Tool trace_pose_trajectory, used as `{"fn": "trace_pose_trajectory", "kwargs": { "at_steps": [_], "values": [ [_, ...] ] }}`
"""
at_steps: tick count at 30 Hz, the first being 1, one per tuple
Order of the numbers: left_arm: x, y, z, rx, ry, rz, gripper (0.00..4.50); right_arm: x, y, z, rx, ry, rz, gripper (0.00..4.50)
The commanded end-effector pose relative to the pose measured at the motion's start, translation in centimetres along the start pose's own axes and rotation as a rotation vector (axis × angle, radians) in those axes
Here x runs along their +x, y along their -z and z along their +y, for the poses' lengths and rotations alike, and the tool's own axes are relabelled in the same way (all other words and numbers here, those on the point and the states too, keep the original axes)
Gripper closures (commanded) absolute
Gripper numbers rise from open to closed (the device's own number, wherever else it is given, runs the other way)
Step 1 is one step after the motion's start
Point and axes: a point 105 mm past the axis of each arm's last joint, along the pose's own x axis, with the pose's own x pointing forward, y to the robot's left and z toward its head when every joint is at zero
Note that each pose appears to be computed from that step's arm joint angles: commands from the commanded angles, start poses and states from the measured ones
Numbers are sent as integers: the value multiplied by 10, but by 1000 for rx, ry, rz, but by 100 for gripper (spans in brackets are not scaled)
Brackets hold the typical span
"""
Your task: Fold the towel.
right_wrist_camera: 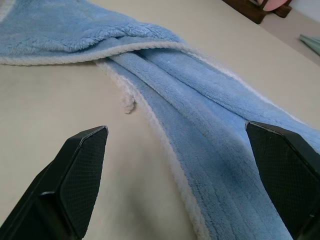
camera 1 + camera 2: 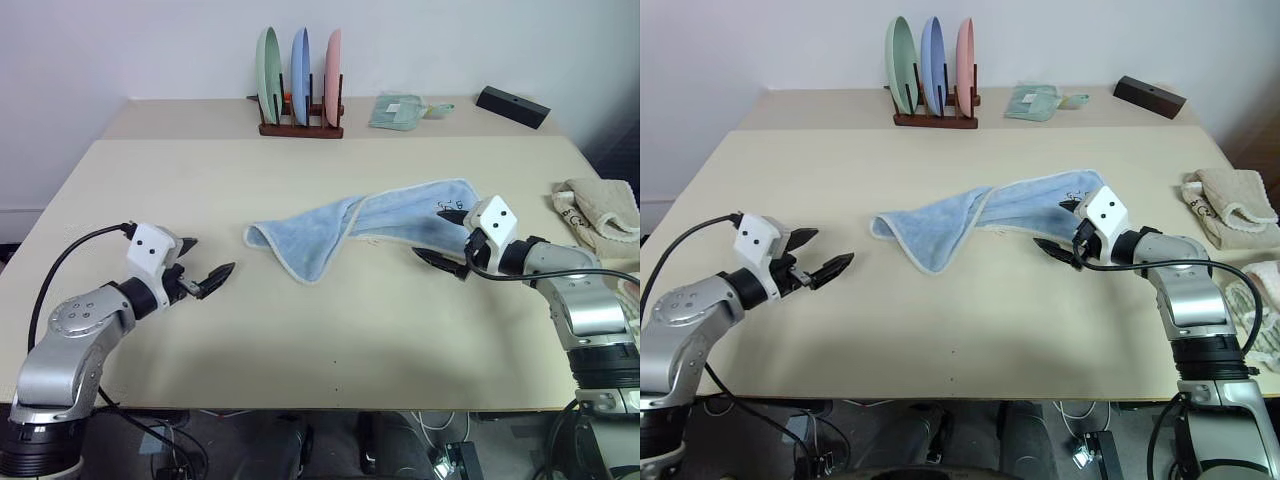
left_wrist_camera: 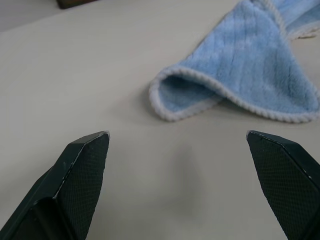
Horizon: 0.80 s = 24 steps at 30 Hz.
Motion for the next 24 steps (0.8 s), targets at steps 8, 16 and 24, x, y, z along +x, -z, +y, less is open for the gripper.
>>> {"fn": "trace_pose_trajectory", "kwargs": {
  "at_steps": [8,16,24],
  "values": [
    [13,-10,-9,32,88,-19,2,-5,-12,11,60,-33,-62,0],
    [68,-27,-90,139,491,19,2,5,-15,17,35,-35,-67,0],
    [96,-6,-106,229,566,148,2,-1,-10,24,41,-1,-64,0]
  ]
}}
